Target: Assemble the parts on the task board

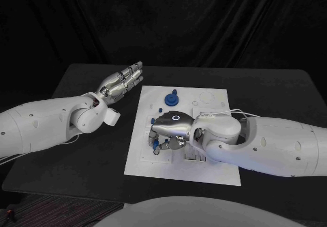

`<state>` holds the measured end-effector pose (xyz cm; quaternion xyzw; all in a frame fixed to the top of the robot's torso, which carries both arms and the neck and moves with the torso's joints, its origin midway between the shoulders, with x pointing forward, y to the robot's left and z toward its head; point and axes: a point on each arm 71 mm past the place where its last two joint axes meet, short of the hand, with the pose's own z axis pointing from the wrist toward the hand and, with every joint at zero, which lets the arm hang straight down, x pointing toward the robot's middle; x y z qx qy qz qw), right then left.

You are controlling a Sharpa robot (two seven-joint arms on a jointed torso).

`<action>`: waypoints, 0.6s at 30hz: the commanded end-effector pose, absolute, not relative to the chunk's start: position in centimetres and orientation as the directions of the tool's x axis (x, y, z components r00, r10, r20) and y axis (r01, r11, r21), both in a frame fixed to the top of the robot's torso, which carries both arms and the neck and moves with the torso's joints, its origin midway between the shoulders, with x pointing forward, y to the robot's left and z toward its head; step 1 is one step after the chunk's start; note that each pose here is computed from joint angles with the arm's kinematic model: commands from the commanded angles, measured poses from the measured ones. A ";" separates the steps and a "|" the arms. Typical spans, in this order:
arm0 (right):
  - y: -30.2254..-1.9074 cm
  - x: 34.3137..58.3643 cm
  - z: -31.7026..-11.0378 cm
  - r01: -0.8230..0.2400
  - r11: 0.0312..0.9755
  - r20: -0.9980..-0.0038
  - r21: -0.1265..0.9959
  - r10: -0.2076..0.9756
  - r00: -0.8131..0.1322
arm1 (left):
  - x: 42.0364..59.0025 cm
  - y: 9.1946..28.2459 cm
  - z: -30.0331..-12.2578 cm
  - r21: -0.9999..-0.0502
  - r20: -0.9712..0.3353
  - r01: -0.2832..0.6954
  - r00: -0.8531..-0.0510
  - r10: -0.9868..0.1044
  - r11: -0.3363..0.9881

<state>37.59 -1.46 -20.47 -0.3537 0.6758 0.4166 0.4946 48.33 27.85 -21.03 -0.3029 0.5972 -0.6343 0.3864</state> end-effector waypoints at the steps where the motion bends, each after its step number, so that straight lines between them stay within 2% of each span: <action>1: -1.5 37.4 -20.9 -0.893 0.400 -0.959 0.204 -0.100 -0.264 | 48.3 27.7 -21.0 -0.992 -0.068 0.130 -0.530 -0.845 -0.002; 18: -1.4 37.2 -21.7 -0.904 0.388 -0.964 0.181 -0.110 -0.240 | 48.3 27.5 -21.0 -0.991 -0.063 0.131 -0.539 -0.840 -0.009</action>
